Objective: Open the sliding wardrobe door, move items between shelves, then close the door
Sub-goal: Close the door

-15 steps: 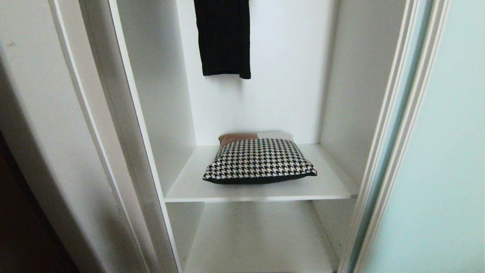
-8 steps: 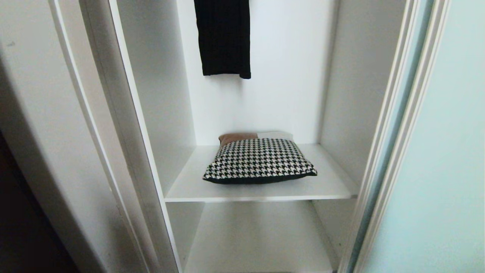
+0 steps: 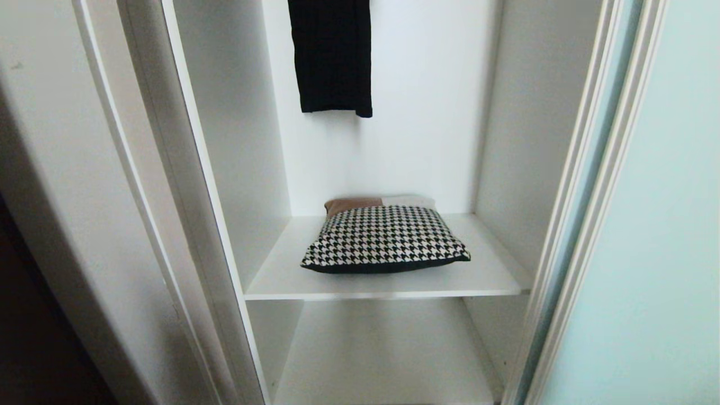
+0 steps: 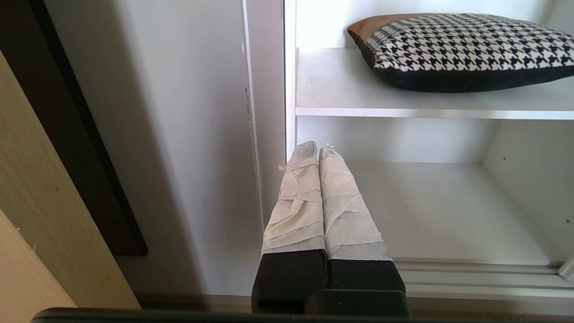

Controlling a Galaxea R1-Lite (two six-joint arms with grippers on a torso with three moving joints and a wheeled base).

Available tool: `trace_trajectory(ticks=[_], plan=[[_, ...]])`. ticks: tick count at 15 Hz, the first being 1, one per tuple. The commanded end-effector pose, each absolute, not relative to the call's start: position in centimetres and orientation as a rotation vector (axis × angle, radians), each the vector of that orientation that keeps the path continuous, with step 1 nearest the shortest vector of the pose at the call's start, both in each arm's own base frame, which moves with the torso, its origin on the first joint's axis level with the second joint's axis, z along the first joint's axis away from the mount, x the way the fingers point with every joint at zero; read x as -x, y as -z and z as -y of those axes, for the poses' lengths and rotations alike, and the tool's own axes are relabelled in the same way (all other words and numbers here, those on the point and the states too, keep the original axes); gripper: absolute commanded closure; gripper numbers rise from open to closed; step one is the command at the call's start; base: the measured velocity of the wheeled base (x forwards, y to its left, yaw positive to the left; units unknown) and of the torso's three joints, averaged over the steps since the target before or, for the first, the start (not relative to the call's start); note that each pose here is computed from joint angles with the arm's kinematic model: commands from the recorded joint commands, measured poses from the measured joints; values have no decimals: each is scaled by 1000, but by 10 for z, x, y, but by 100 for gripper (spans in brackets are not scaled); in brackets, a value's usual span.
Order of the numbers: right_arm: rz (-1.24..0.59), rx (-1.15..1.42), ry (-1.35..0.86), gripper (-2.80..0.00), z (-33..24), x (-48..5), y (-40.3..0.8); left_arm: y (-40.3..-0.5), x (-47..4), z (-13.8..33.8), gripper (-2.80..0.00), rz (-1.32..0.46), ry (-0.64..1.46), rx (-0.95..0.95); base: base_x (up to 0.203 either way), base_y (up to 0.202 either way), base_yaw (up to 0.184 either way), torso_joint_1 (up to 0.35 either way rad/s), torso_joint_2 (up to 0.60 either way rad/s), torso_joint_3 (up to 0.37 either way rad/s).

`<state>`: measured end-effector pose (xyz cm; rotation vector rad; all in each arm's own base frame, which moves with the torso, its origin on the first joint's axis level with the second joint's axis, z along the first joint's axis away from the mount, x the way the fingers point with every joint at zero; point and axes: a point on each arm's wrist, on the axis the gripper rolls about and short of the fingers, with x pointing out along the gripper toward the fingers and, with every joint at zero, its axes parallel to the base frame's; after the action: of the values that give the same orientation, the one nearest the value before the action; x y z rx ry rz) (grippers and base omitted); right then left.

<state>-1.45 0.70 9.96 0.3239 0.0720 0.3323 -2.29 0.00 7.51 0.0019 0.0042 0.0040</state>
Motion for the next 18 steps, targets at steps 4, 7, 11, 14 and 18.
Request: trace_trajectory(ticks=[4, 7, 11, 14, 18], plan=[[-24, -315, -304, 0, -6, 19, -93, -75, 23, 0, 0, -8, -5, -2, 0, 0, 0, 0, 0, 0], [41, -270, -217, 0, -4, 23, -91, -75, 23, 0, 0, -8, -5, -2, 0, 0, 0, 0, 0, 0], [32, -141, -40, 0, 0, 25, -84, -75, 23, 0, 0, -8, -5, -2, 0, 0, 0, 0, 0, 0], [25, -88, 10, 0, 1, 25, -81, -75, 23, 0, 0, -8, -5, -2, 0, 0, 0, 0, 0, 0], [11, 35, 2, 0, 0, 23, -76, -75, 23, 0, 0, -8, -5, -2, 0, 0, 0, 0, 0, 0]])
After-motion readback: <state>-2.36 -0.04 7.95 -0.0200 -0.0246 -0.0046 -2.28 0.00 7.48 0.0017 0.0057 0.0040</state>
